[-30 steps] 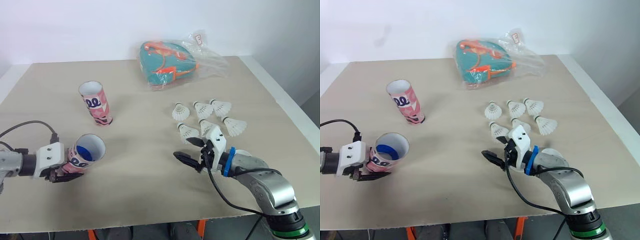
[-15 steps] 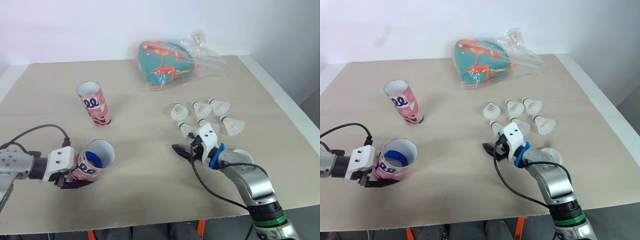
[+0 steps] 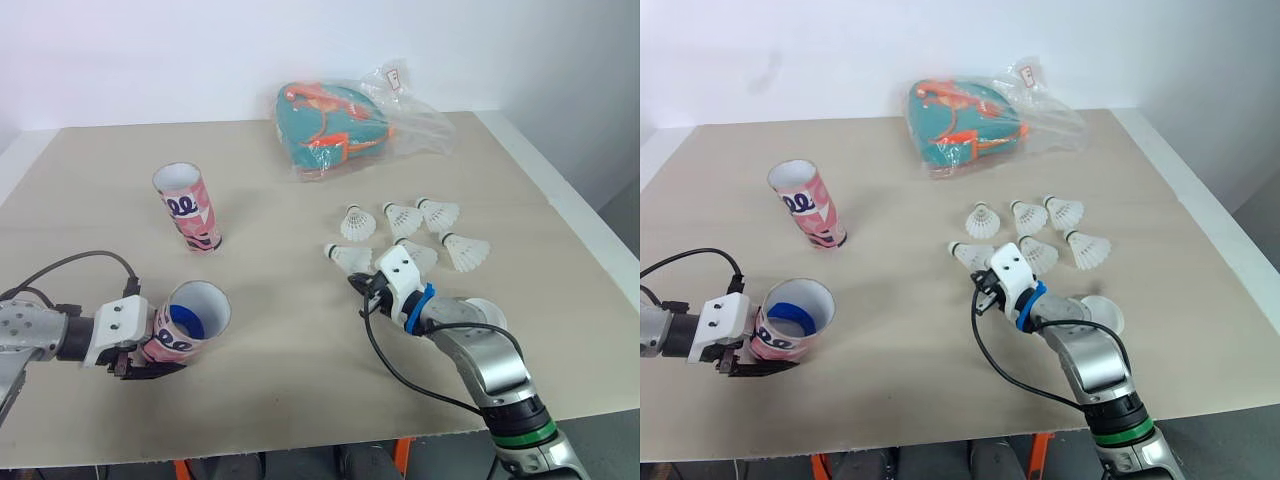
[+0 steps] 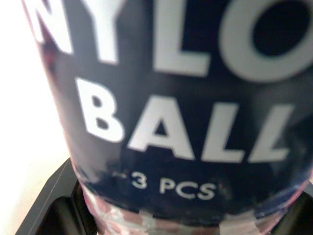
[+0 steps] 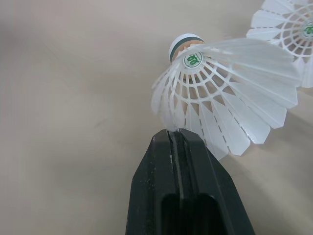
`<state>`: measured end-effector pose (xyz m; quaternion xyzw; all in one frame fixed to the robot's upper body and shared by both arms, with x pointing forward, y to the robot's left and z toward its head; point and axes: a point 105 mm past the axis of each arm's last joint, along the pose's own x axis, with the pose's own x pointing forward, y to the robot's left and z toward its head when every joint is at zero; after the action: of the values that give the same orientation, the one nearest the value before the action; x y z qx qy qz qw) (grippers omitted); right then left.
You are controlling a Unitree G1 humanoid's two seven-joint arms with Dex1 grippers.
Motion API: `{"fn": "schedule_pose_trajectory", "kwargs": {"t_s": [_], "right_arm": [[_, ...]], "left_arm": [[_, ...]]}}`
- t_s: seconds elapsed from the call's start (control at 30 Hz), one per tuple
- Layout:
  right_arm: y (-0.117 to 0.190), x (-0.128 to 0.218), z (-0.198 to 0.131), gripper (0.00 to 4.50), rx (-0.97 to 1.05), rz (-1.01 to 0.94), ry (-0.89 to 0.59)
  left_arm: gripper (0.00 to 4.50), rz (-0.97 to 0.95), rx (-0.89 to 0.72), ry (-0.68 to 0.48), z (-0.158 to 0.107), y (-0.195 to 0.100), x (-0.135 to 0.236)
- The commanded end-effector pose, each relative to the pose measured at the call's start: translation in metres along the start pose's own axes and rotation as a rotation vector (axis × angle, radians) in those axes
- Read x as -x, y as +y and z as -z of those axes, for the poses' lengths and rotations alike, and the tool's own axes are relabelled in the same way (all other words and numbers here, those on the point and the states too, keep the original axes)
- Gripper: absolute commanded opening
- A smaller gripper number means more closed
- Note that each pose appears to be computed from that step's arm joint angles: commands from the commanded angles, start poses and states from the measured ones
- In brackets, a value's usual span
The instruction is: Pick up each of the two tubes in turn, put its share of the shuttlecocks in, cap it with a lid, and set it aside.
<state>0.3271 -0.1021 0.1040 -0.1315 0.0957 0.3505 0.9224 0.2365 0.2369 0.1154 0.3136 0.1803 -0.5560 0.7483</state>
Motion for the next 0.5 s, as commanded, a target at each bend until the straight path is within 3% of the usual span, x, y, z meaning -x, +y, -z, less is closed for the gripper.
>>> {"fn": "schedule_pose_trajectory", "kwargs": {"t_s": [0.03,0.23,0.5], "right_arm": [[0.01,0.007,-0.017,0.02,0.007,-0.069,-0.083],[0.021,0.021,-0.023,0.02,0.026,-0.227,-0.106],[0.017,0.046,-0.088,0.02,0.193,-0.512,-0.261]], "left_arm": [[3.39,0.034,0.007,0.0,0.002,-0.007,-0.005],[3.39,0.057,0.023,0.005,0.003,-0.011,-0.006],[3.39,0.155,0.088,0.04,0.018,-0.023,-0.014]]}}
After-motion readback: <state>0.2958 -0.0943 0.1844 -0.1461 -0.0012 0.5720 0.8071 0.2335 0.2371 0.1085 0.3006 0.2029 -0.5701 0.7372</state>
